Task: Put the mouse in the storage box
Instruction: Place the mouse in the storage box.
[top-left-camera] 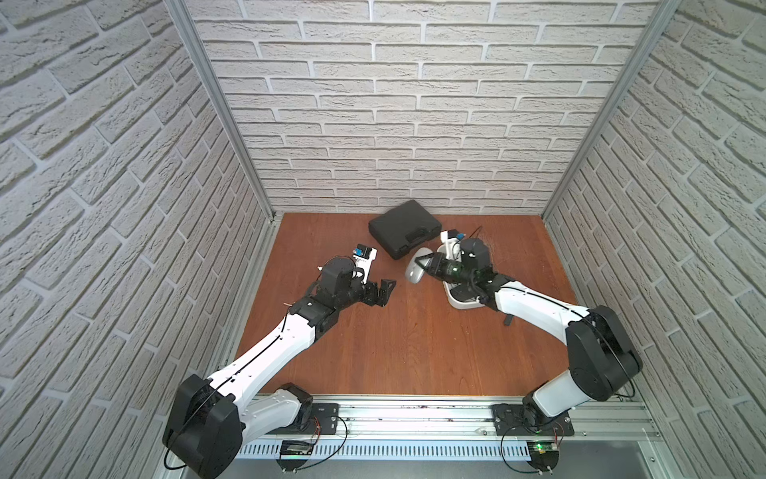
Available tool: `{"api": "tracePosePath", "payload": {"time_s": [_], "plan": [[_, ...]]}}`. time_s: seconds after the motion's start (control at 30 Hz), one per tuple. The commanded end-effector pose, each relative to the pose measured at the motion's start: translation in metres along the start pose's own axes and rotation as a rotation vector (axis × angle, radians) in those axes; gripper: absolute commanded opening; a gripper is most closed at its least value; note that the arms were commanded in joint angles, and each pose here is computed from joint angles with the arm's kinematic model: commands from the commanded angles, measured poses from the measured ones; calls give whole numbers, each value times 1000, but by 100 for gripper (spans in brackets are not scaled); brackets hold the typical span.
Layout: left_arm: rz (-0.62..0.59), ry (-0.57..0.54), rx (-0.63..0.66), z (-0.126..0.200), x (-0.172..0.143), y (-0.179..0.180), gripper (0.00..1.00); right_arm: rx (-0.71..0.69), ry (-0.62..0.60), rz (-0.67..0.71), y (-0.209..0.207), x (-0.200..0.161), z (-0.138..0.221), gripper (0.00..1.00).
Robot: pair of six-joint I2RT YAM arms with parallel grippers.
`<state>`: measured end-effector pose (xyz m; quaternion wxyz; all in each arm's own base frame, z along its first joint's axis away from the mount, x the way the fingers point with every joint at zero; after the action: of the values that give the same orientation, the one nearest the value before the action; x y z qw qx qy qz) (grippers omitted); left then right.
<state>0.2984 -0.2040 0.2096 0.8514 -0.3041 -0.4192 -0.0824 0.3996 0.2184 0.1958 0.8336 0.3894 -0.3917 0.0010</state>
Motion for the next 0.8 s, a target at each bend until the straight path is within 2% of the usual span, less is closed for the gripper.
{"api": "tracePosePath", "payload": {"time_s": [0.0,0.1,0.23,0.4,0.67,0.77], "plan": [[28,-8,42,2,-4,13,98,-66,-87,-6,-33,26,33,12],[40,-1,47,0,-7,17,98,-155,-121,-62,-75,31,53,11],[49,7,47,-4,-8,20,98,-206,-100,-95,-103,27,63,11],[58,25,46,-8,-10,22,98,-259,-33,-94,-119,18,63,12],[68,45,44,-13,-14,23,98,-247,27,-104,-132,27,45,13],[72,52,46,-15,-16,24,98,-228,93,-88,-132,30,34,14]]}}
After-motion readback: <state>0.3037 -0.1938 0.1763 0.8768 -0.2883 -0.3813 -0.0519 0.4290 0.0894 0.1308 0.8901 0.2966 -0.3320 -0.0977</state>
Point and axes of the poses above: each gripper's point midway between its finger pads, its own z axis back along the fingers, its own y axis along the line the jaws close on, x = y × z, the point moved 1 cm from there along z, back along the fingers, and after that the axes turned 14 degrees about z, right-handed, at the moved point
